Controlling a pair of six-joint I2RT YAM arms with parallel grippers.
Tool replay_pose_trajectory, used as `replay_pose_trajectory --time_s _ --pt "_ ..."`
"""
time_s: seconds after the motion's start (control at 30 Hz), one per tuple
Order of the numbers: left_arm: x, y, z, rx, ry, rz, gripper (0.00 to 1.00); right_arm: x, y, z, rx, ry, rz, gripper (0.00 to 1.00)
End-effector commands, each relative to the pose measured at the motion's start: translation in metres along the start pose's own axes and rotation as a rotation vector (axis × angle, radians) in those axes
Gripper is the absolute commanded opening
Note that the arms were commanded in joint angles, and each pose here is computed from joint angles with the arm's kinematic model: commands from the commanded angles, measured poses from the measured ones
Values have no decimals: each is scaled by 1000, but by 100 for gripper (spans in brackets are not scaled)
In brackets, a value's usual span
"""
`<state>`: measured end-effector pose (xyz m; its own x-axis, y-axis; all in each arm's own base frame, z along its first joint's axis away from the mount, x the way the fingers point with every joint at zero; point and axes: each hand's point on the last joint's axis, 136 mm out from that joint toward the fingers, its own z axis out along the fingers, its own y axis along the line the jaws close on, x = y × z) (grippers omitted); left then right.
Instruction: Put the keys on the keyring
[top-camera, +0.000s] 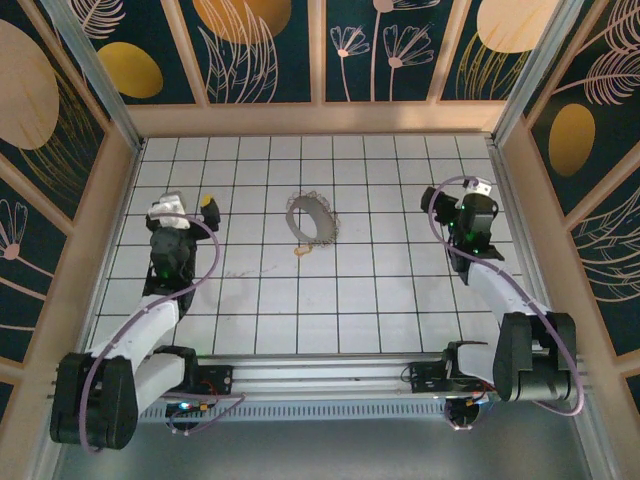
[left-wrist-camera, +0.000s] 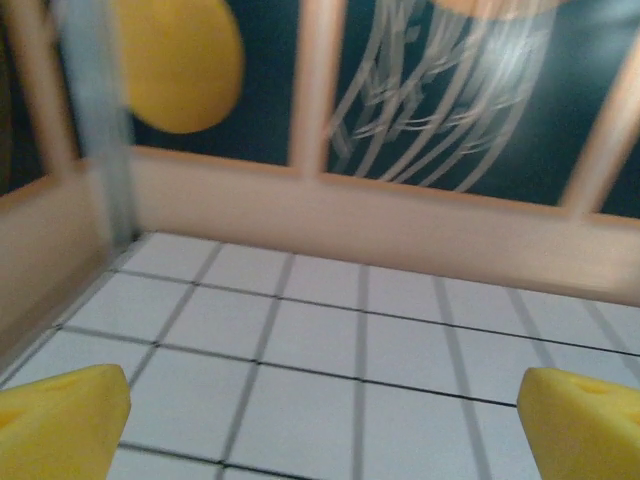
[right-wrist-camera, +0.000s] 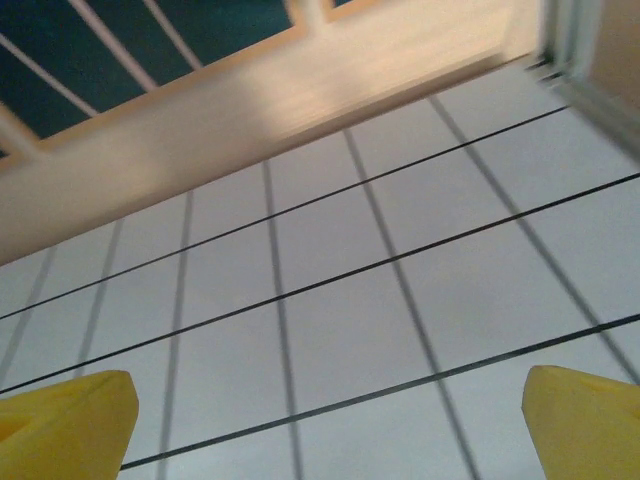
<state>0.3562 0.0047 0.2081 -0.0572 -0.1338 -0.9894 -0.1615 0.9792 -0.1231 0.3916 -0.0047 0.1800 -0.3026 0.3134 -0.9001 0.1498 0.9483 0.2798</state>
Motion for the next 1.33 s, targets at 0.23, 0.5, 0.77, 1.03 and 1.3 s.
replay_pose_trajectory --time_s 0.23,0.5,0.77,1.03,1.3 --pt "39 39 0 -117 -76 34 99 22 -46 -3 117 -183 -132 99" --pt "63 16 18 43 -28 70 99 51 -17 -11 -141 -266 -207 99" --pt "72 15 32 76 40 58 99 57 -21 9 -111 -162 -196 99" --pt "71 17 31 69 38 57 99 57 -21 8 -89 -175 -209 99" --pt "69 18 28 66 25 57 99 57 -21 8 -99 -170 -204 99"
